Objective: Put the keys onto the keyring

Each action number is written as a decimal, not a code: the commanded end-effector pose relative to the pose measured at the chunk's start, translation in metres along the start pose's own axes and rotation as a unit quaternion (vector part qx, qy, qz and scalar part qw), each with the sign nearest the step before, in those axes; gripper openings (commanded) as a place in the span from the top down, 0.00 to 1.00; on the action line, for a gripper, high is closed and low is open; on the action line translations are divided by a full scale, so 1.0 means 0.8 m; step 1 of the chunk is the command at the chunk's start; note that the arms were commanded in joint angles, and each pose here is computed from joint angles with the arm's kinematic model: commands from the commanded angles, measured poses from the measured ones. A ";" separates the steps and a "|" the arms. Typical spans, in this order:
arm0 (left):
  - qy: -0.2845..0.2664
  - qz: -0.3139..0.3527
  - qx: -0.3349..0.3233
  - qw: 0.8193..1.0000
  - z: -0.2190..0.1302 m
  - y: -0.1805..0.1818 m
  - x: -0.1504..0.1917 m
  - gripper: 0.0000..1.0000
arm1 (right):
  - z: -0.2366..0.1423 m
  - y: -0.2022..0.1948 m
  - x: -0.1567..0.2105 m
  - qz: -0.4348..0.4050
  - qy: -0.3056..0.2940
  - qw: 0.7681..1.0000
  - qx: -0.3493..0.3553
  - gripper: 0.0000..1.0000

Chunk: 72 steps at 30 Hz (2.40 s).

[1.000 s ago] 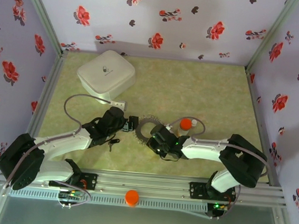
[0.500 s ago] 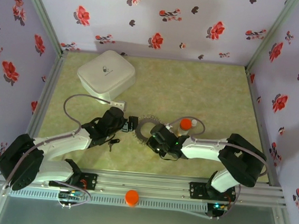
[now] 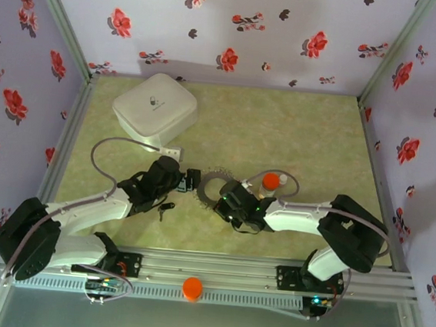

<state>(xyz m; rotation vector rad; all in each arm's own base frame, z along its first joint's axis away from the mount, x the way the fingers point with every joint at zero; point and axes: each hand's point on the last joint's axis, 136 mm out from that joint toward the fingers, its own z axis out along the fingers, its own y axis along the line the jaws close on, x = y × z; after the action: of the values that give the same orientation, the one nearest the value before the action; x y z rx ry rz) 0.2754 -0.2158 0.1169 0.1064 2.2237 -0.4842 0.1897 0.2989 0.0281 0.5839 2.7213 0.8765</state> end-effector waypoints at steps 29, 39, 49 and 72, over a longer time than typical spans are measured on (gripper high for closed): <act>-0.118 0.322 0.140 0.929 -0.067 -0.063 -0.052 0.14 | -0.174 0.128 -0.043 -0.655 -0.026 0.744 -0.132 1.00; -0.122 0.338 0.331 0.872 -0.091 -0.135 -0.019 0.32 | -0.184 0.136 -0.011 -0.722 -0.012 0.656 -0.221 1.00; -0.099 0.367 0.426 0.821 -0.102 -0.159 0.024 0.52 | -0.188 0.136 0.007 -0.751 -0.012 0.606 -0.263 1.00; -0.082 0.372 0.455 0.805 -0.106 -0.169 0.037 0.73 | -0.175 0.131 0.019 -0.770 -0.003 0.583 -0.260 1.00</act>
<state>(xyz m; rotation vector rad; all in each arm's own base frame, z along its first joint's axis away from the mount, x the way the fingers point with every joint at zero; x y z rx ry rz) 0.1660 -0.3050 0.1703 1.3096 1.4901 -0.9753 0.1629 0.3068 0.1992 -1.6010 1.6554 0.8655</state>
